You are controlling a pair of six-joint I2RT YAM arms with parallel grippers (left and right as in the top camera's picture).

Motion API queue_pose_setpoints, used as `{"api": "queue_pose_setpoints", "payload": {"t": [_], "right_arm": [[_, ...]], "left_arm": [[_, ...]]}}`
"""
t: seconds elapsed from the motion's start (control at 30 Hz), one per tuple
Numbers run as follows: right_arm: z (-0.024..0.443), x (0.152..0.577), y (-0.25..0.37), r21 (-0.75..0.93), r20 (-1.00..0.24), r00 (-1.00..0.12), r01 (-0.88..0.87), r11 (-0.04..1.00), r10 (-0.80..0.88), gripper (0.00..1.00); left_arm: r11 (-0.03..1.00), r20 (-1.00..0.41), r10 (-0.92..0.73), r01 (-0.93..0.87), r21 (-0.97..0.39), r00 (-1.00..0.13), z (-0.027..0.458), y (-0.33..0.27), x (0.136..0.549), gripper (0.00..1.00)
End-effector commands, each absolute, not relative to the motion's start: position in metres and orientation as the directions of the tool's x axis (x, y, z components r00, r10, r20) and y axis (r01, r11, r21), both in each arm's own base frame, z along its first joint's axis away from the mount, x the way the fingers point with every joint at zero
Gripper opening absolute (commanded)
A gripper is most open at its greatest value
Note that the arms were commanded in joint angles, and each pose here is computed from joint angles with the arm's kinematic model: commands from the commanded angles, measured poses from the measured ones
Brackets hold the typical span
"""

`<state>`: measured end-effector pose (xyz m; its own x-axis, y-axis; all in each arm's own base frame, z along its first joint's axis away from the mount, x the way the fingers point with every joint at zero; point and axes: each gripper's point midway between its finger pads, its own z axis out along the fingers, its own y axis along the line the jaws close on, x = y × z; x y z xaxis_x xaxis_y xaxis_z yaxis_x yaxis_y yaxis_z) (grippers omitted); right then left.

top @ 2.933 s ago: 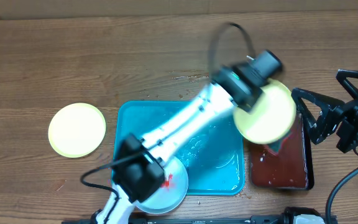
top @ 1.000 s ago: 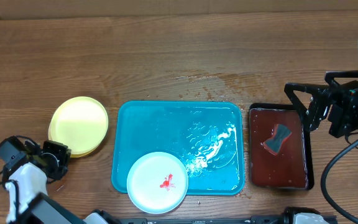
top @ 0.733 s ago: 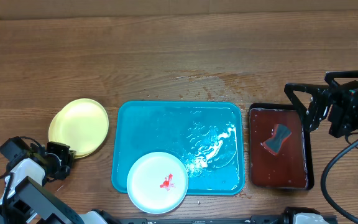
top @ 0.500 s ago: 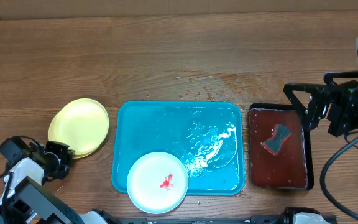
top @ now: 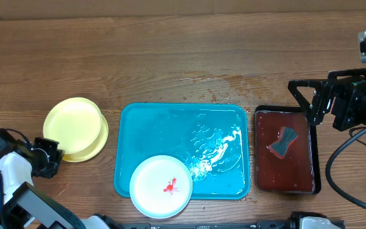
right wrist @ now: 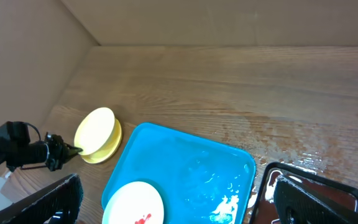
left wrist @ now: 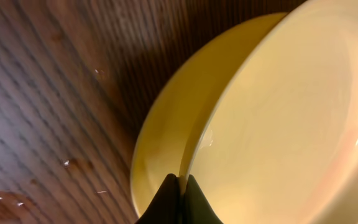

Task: Clean dirty plates on tray and stack at the side
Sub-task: 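Lower the yellow plate onto the first yellow plate and release, then reach the left gripper to the white plate and grasp its rim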

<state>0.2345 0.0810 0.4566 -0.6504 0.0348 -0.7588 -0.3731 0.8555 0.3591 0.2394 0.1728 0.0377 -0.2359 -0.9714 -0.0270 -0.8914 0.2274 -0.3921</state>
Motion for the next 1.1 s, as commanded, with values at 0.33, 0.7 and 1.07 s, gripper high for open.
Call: {"api": "queue_pose_setpoints", "payload": {"t": [0.33,0.7,1.07], "right_arm": [[0.463,0.230,0.083,0.347,-0.778,-0.628,-0.393,0.851,0.027,1.00],[0.464,0.231,0.083,0.345,-0.782,-0.623,-0.395,0.852,0.027,1.00],[0.465,0.232,0.083,0.342,-0.786,-0.618,-0.398,0.852,0.027,1.00]], "left_arm": [[0.192,-0.013,-0.981,-0.945,-0.265,-0.195,0.033,0.176,0.217,0.06],[0.271,-0.001,-0.953,-0.856,-0.440,-0.302,0.052,0.162,0.246,0.44],[0.648,-0.338,-0.752,-0.542,-0.535,-0.565,0.165,0.102,0.293,0.45]]}}
